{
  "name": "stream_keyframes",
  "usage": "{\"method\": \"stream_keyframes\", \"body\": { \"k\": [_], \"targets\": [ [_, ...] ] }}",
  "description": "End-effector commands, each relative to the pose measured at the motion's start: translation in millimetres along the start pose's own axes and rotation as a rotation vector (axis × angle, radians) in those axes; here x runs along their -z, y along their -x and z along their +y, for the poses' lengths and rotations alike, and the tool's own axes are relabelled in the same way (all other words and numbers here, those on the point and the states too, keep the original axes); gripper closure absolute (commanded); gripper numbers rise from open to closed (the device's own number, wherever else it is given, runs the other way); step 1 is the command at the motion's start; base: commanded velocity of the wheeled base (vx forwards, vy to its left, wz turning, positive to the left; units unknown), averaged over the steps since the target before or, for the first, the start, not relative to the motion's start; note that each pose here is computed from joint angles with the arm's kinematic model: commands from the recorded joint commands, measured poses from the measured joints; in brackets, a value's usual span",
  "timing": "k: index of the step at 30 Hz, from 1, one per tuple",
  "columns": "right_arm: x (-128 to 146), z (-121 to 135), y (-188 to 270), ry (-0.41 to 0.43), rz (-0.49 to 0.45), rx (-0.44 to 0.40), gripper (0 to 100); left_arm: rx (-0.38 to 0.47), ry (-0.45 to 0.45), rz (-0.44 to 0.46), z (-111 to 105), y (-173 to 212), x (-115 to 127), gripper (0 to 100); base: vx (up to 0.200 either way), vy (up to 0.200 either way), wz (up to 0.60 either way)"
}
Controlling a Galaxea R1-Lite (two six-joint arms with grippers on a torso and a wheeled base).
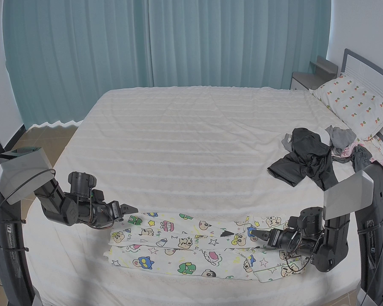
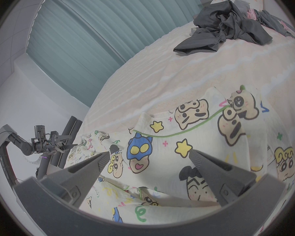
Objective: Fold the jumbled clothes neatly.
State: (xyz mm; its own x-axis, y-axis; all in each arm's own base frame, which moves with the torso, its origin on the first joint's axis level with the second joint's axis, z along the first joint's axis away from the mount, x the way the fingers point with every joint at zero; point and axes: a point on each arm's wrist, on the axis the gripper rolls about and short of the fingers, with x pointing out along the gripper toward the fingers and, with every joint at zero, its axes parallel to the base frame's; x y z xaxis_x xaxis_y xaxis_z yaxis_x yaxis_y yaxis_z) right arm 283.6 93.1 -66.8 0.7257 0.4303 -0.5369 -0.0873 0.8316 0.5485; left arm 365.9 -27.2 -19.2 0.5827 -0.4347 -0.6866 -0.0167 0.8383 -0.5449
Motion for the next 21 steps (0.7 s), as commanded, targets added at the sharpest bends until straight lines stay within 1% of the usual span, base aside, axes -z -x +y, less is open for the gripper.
{"method": "stream_keyframes", "body": {
  "k": [1, 3, 6, 14, 15, 21],
  "targets": [
    [-0.1, 0.4, -0.3, 0.002, -0.006, -0.006, 0, -0.005, 0.001, 0.006, -0.4, 0.4, 0.7, 0, 0.0, 0.0, 0.0],
    [-0.1, 0.4, -0.3, 0.002, -0.006, -0.006, 0, -0.015, -0.004, 0.026, 0.6, 0.5, 2.9, 0, 0.0, 0.0, 0.0],
    [-0.1, 0.4, -0.3, 0.002, -0.006, -0.006, 0, -0.028, -0.036, 0.048, 1.9, 0.7, 4.4, 0, 0.0, 0.0, 0.0],
    [-0.3, 0.1, -0.2, 0.001, -0.007, -0.005, 0, -0.024, -0.047, 0.051, -0.6, -2.5, 2.8, 0, 0.0, 0.0, 0.0],
    [-0.3, 0.1, -0.2, 0.001, -0.007, -0.005, 0, -0.024, -0.049, 0.046, -1.1, -2.6, 1.5, 100, 0.0, 0.0, 0.0],
    [-0.3, 0.5, -0.6, 0.002, -0.007, -0.007, 0, -0.04, -0.043, 0.028, 1.1, 0.8, -1.4, 100, 0.0, 0.0, 0.0]
  ]
}}
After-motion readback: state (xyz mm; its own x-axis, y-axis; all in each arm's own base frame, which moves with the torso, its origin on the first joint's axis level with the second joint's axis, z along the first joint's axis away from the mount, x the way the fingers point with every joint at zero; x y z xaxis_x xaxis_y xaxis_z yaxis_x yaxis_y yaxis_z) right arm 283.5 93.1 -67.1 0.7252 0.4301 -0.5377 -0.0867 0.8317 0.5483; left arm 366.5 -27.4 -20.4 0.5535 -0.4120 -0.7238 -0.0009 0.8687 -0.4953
